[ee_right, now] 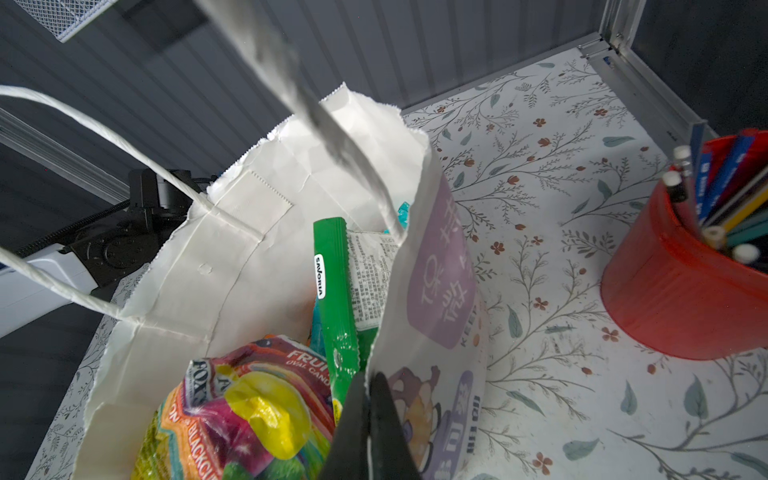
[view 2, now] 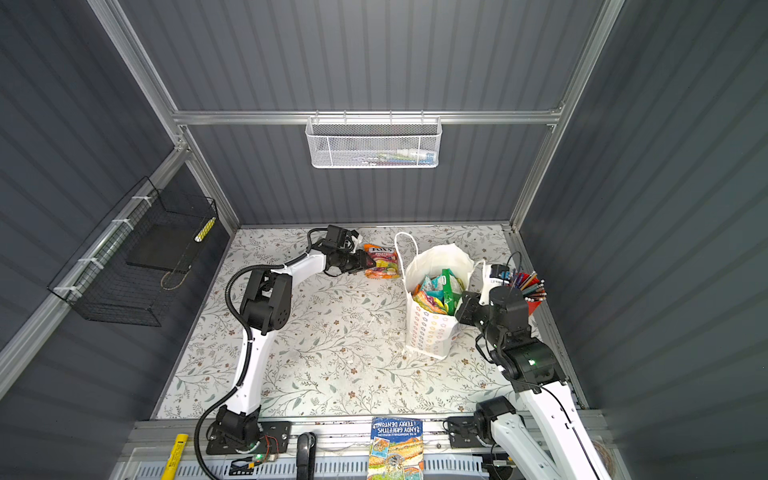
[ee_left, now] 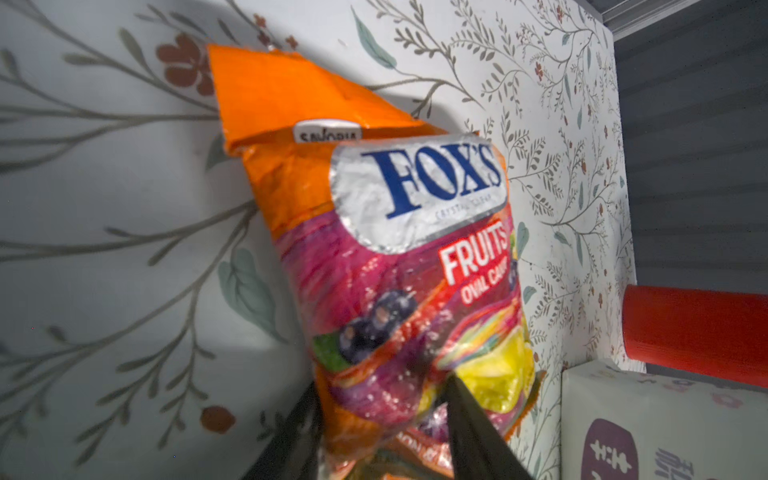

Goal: Place the snacks into the paper bag
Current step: 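Close the left gripper on the FOX'S FRUITS bag and lift it, then carry the FOX'S FRUITS bag over the paper bag with the left gripper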

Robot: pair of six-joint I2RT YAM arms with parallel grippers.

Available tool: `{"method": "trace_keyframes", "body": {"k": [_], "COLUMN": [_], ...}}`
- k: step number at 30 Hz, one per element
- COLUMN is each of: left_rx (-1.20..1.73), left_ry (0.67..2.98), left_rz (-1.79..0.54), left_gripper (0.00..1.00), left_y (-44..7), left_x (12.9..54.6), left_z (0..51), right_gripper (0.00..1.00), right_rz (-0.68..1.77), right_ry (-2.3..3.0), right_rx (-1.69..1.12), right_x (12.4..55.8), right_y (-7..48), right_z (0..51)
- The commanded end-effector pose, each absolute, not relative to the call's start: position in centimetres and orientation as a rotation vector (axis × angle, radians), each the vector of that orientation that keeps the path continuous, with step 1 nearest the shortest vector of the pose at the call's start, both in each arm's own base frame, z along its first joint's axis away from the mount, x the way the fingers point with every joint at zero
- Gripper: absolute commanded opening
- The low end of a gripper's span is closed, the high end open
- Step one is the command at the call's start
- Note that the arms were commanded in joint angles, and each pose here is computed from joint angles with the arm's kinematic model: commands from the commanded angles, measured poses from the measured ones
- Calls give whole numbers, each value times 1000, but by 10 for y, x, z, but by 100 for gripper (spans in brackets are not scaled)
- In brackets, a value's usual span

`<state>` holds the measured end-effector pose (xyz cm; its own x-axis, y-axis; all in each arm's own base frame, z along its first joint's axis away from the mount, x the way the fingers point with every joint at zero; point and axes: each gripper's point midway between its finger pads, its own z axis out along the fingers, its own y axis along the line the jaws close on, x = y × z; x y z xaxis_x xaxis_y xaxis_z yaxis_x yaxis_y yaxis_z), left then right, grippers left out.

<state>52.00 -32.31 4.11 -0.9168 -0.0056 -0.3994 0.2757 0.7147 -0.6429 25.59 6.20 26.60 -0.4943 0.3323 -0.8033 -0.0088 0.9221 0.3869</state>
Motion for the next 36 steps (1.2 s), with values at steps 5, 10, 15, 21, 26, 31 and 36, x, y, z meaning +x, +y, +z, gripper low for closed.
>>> {"method": "trace_keyframes", "body": {"k": [5, 10, 15, 21, 26, 31, 36], "left_rx": [121, 88, 103, 150, 178, 200, 252], "left_ry": [2569, 2437, 2330, 2239, 2178, 2131, 2078], "left_rz": [-1166, -1319, -1373, -1333, -1261, -1128, -1000], "left_gripper": [9, 0, 0, 0, 0, 0, 0], "left_y": [-336, -346, -347, -333, -316, -294, -283], "left_x": [515, 518, 513, 491, 470, 444, 407], "left_z": [33, 76, 124, 181, 220, 256, 296], "right_gripper": [0, 0, 0, 0, 0, 0, 0], "right_rz": [435, 435, 430, 436, 434, 433, 430], "right_ry": [2008, 2002, 2000, 1999, 1997, 1998, 1995], "right_rx": [206, 205, 205, 202, 200, 200, 199], "right_x": [260, 260, 259, 258, 258, 258, 257], "right_y": [65, 65, 64, 65, 65, 65, 64], "right_z": [275, 277, 277, 278, 278, 278, 279]}}
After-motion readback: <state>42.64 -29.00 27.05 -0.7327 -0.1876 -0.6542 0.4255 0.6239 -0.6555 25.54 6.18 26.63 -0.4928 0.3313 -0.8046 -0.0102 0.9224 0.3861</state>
